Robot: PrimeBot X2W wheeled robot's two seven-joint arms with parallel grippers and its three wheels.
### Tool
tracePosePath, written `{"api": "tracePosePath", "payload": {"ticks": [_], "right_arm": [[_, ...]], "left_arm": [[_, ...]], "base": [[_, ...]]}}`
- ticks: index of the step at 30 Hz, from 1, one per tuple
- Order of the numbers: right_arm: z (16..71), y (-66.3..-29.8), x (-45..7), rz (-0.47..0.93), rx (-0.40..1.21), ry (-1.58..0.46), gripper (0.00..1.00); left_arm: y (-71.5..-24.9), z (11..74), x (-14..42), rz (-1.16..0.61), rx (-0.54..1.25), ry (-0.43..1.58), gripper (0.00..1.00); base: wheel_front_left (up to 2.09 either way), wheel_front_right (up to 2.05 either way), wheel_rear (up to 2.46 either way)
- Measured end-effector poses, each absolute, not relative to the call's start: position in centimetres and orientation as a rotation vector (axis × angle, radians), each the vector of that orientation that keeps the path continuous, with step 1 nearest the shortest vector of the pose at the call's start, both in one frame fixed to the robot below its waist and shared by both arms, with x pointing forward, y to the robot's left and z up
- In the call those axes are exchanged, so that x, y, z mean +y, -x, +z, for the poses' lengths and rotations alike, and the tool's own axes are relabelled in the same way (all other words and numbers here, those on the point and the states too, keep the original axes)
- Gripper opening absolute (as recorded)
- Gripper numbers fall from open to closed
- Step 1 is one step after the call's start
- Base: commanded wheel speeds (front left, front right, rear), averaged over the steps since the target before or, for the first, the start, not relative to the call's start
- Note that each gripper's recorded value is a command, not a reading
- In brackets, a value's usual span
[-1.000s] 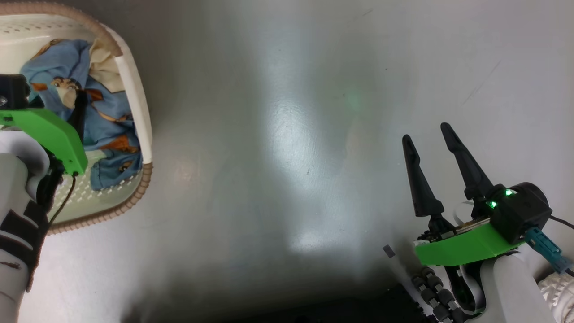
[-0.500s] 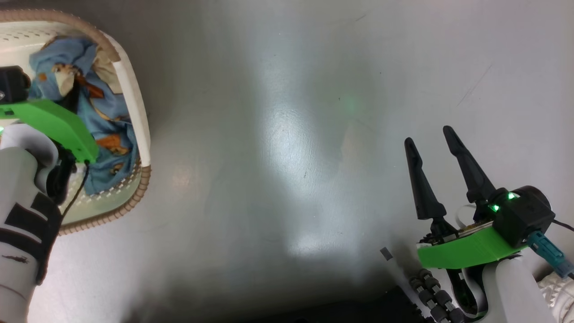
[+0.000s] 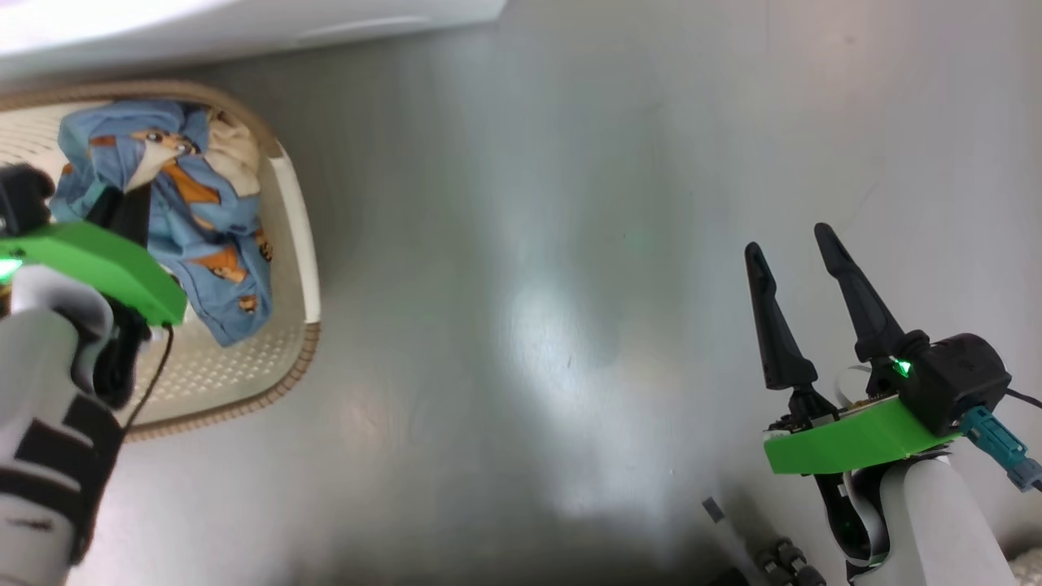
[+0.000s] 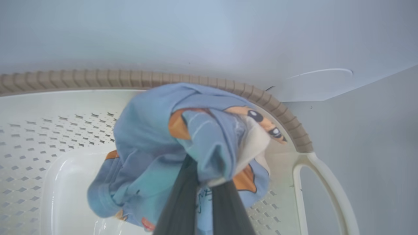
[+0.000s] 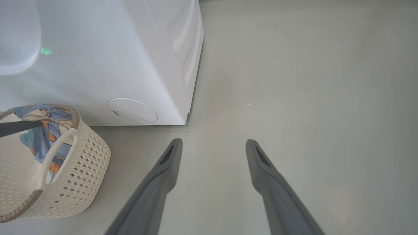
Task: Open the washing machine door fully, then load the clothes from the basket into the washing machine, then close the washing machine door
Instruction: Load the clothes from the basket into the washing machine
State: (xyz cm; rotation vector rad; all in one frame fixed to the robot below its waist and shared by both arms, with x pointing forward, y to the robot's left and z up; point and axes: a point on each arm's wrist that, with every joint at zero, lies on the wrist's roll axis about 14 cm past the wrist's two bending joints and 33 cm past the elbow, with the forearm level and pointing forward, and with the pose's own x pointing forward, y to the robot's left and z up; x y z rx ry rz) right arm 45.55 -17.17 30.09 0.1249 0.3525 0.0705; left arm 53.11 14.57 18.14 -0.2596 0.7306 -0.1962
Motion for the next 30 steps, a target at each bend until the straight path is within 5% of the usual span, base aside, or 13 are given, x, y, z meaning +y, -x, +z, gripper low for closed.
{"api": "tracePosePath", "payload": {"ticks": [30], "right_arm": [[41.8,-43.2,-14.7,0.173,0.145,-0.15,1.0]], "left_arm": [[-45.4,38.7,21.4,0.037,0.227,0.237,0.0]], "base": [[0.0,0.0,0.0]]}}
